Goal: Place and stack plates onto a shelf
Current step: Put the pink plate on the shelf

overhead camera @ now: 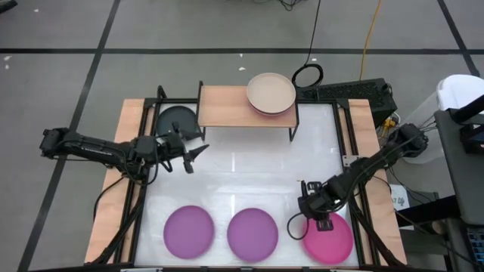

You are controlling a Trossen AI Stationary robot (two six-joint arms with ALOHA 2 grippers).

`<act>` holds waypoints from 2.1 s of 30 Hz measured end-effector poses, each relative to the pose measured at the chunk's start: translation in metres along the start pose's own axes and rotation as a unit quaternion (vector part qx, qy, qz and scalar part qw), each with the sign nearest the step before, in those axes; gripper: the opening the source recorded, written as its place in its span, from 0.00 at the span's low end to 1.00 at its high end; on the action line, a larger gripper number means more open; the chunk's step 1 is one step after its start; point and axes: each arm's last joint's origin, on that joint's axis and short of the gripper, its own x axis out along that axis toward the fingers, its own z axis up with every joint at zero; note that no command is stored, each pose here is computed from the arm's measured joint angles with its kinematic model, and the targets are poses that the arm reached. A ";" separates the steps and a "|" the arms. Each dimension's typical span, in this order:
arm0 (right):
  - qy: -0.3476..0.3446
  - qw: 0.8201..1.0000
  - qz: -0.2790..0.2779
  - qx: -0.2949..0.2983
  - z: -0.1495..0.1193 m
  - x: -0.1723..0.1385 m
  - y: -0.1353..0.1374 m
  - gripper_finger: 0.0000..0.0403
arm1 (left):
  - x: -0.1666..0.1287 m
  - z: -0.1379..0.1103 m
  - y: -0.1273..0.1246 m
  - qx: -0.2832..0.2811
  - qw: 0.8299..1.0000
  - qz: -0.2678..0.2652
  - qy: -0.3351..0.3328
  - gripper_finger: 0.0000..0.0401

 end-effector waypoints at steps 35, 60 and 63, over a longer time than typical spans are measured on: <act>-0.174 0.983 -0.051 -0.010 -0.013 -0.063 -0.025 0.00 | 0.000 0.004 -0.001 0.047 0.999 -0.014 -0.023 0.53; -0.669 0.692 -0.253 0.097 0.099 -0.241 -0.215 0.00 | -0.007 0.030 0.009 -0.032 0.989 0.044 -0.140 0.53; -0.627 0.734 -0.237 0.110 0.120 -0.243 -0.242 0.00 | -0.008 0.030 0.009 -0.029 0.989 0.045 -0.135 0.53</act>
